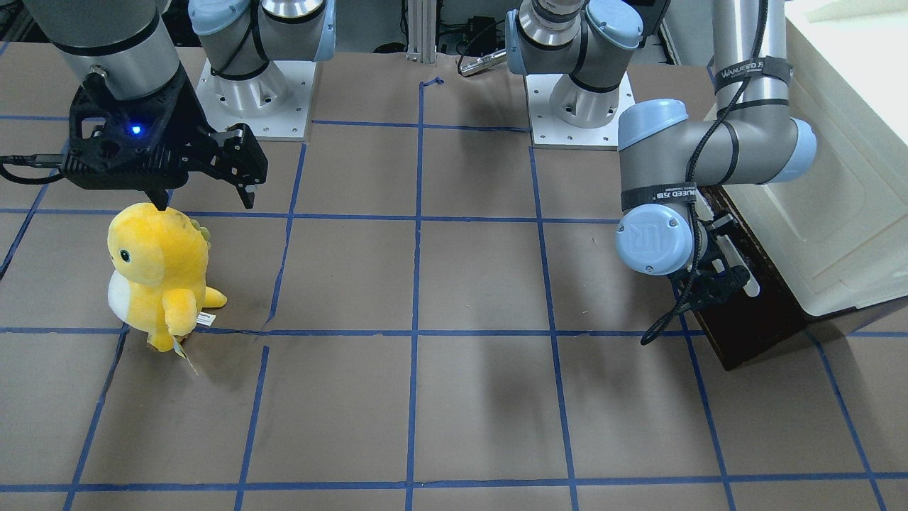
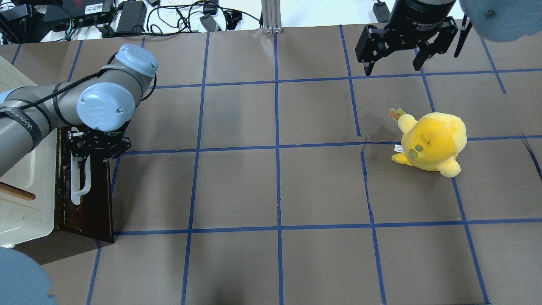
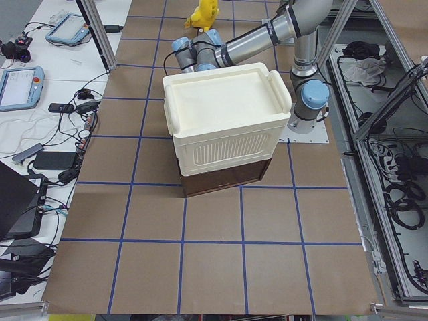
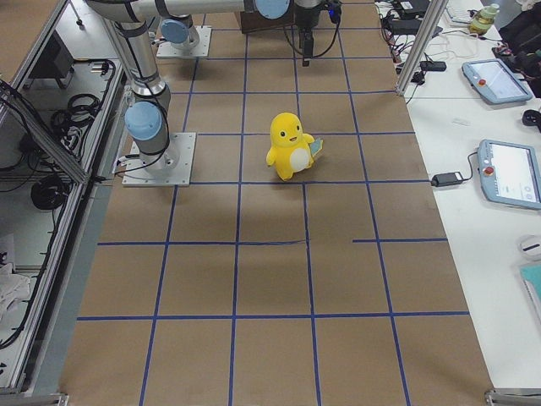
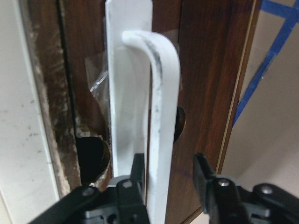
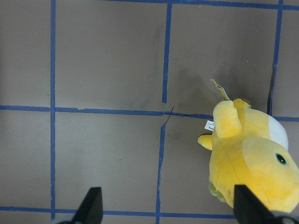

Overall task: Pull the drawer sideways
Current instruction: 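Close the left gripper around the white bar handle, then pull the handle with the left gripper, sliding the drawer outward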

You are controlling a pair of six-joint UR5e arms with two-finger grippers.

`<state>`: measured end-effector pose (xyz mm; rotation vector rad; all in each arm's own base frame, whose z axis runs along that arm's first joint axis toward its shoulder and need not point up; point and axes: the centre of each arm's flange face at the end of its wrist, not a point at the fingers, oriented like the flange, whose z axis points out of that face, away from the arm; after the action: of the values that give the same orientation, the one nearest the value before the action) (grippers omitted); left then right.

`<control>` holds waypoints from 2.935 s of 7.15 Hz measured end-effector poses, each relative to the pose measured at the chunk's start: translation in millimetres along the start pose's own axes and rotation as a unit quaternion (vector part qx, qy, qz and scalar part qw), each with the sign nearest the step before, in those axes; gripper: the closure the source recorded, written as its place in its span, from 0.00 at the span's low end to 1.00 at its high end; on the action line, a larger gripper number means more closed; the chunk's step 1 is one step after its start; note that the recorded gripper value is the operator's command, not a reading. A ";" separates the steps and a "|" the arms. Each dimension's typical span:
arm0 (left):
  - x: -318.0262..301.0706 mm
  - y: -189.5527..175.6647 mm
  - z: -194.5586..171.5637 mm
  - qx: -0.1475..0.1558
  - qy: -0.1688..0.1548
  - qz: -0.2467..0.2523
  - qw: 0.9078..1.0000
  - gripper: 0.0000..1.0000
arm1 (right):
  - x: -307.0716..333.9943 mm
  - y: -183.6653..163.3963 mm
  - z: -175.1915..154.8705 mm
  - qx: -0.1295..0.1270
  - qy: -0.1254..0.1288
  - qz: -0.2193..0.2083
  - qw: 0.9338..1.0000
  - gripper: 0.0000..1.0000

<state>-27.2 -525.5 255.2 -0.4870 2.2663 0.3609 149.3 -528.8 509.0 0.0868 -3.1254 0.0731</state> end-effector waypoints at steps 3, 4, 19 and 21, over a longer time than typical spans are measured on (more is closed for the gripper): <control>-2.1 3.1 -0.5 -0.005 -0.004 0.003 1.000 0.99 | 0.0 0.0 0.0 0.000 0.000 0.000 1.000 0.00; -3.1 3.8 -1.4 -0.005 -0.004 0.003 1.000 0.99 | 0.1 0.0 0.0 0.000 0.000 0.000 1.000 0.00; 2.2 2.6 -6.5 -0.004 -0.005 0.008 1.000 0.99 | 0.1 0.0 0.0 0.000 0.000 0.000 1.000 0.00; 4.0 3.0 -6.5 -0.004 -0.006 0.010 1.000 0.99 | 0.1 0.0 0.0 0.000 0.000 0.000 1.000 0.00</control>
<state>-35.2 -526.4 256.9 -0.4669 2.2606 0.3824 149.2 -528.8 509.0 0.0863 -3.1248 0.0731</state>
